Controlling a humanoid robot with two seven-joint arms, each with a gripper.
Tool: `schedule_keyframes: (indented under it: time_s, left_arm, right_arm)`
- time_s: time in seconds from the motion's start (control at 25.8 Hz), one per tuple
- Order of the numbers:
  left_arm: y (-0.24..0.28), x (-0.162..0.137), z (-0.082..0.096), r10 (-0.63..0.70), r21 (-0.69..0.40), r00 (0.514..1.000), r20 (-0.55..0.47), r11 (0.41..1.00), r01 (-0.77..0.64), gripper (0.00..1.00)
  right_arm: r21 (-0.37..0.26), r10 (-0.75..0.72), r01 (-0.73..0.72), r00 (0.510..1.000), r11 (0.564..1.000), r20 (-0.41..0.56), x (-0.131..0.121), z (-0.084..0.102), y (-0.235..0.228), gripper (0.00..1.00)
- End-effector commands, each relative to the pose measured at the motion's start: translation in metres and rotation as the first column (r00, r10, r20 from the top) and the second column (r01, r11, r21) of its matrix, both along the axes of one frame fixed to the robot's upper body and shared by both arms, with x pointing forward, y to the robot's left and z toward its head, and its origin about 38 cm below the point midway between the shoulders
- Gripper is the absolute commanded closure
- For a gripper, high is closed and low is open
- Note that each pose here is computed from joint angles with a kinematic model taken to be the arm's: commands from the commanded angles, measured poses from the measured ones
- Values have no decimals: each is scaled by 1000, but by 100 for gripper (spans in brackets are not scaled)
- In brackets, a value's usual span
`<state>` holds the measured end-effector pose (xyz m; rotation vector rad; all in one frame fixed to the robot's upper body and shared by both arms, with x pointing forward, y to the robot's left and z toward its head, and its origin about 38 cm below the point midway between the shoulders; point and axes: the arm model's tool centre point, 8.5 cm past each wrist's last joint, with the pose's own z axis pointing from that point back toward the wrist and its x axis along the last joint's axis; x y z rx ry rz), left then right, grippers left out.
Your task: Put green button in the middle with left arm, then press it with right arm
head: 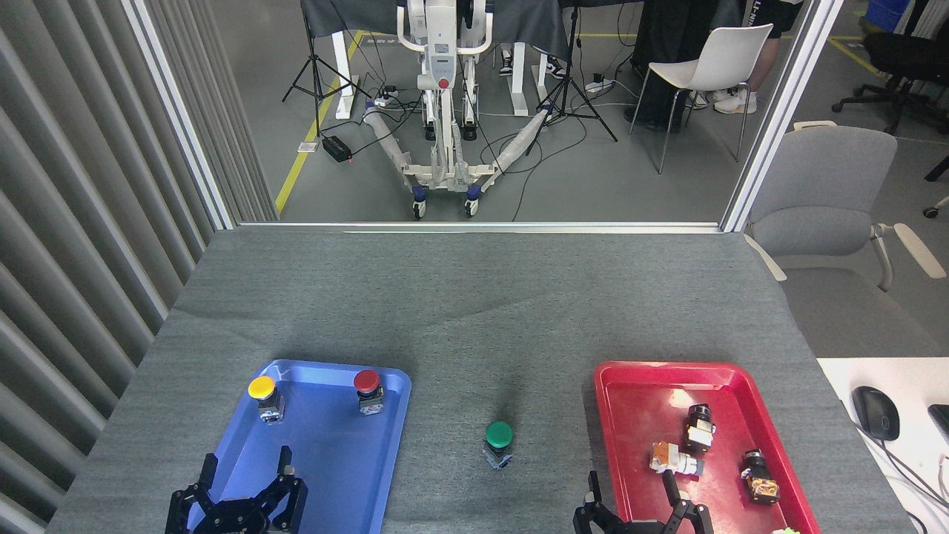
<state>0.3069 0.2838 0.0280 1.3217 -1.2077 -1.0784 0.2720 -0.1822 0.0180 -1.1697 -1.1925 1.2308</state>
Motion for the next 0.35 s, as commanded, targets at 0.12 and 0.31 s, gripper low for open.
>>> schedule_keyframes:
  time_s: [0.12,0.31]
  left_arm:
    - [-1,2,-2,-17,5,1000,-7,1000,17,1]
    - [-59,39,-6,-332,-18,943,-17,943,332,1]
  right_arm:
    - [-5,-6,6,1000,1000,-1,0,1,-3,0]
    - [-12,-24,24,1000,1000,-2,0,0,-11,0]
